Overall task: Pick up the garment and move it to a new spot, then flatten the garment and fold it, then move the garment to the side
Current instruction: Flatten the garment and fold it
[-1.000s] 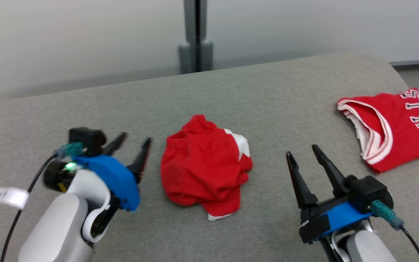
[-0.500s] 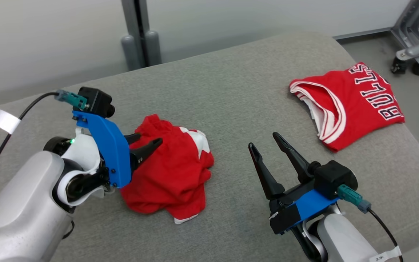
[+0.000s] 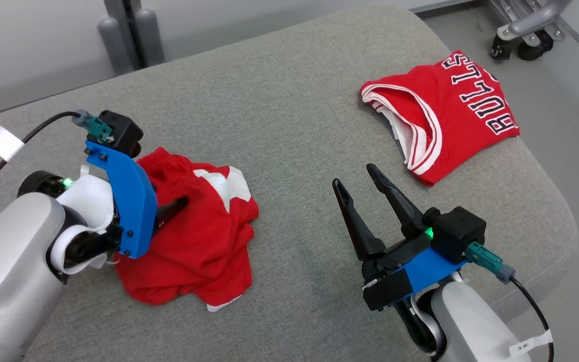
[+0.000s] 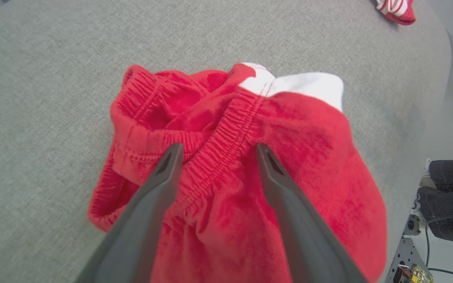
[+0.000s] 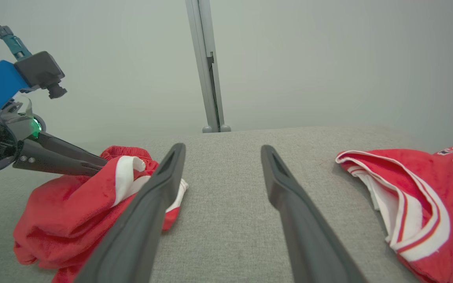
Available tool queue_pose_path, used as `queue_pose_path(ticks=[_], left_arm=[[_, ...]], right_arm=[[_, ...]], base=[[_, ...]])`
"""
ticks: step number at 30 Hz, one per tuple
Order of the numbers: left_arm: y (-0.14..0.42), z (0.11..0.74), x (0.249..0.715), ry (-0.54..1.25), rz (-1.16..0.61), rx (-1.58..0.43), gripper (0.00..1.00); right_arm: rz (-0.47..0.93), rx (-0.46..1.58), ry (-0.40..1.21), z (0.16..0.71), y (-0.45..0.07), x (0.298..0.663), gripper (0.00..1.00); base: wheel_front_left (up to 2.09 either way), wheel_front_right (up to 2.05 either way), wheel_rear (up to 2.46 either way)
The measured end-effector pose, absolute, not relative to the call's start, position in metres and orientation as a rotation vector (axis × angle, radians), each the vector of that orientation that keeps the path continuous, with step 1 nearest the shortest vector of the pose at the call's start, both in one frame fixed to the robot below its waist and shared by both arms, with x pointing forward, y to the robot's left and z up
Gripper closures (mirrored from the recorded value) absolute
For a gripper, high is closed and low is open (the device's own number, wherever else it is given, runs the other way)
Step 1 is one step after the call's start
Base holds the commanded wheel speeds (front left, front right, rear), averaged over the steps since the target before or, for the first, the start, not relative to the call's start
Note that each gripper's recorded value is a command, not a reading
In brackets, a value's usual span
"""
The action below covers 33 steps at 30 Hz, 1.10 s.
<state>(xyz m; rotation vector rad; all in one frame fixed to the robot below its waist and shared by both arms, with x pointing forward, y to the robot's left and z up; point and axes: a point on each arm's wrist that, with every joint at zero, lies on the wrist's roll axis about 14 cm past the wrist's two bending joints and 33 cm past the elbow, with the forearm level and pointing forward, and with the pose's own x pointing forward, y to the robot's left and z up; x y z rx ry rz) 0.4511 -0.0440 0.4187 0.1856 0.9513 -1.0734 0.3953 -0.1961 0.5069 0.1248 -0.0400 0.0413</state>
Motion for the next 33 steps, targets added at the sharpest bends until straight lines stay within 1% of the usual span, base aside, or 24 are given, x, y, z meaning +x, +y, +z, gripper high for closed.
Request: queue_pose_path(ticks=[7, 8, 9, 13, 15, 18, 22, 27, 29, 33], left_arm=[[-0.022, 0.392, 0.437, 1.101, -1.094, 0.336, 0.00], [-0.021, 0.391, 0.435, 1.111, -1.103, 0.357, 0.56], [-0.022, 0.391, 0.431, 1.118, -1.119, 0.371, 1.00], [-0.030, 0.392, 0.417, 1.115, -1.182, 0.374, 1.00], [-0.034, 0.395, 0.416, 1.086, -1.203, 0.373, 1.00], [-0.046, 0.407, 0.417, 1.018, -1.225, 0.318, 1.00], [-0.065, 0.430, 0.420, 0.929, -1.251, 0.179, 1.00], [-0.090, 0.474, 0.430, 0.783, -1.280, 0.003, 1.00], [-0.104, 0.502, 0.434, 0.688, -1.298, -0.101, 1.00], [-0.129, 0.581, 0.443, 0.436, -1.335, -0.336, 1.00]], right_arm=[[0.026, 0.147, -0.037, 0.505, -0.200, 0.398, 0.00], [0.026, 0.147, -0.038, 0.505, -0.200, 0.398, 0.00], [0.025, 0.148, -0.037, 0.504, -0.200, 0.399, 0.00], [0.025, 0.156, -0.037, 0.504, -0.200, 0.401, 0.00], [0.029, 0.157, -0.035, 0.503, -0.199, 0.402, 0.00], [0.031, 0.160, -0.038, 0.503, -0.198, 0.403, 0.00], [0.036, 0.157, -0.040, 0.504, -0.196, 0.406, 0.00], [0.048, 0.156, -0.045, 0.505, -0.193, 0.409, 0.00], [0.055, 0.158, -0.047, 0.505, -0.190, 0.410, 0.00], [0.066, 0.153, -0.055, 0.508, -0.187, 0.411, 0.00]], base=[[0.00, 0.00, 0.00], [0.00, 0.00, 0.00], [0.00, 0.00, 0.00], [0.00, 0.00, 0.00], [0.00, 0.00, 0.00], [0.00, 0.00, 0.00], [0.00, 0.00, 0.00], [0.00, 0.00, 0.00], [0.00, 0.00, 0.00], [0.00, 0.00, 0.00]])
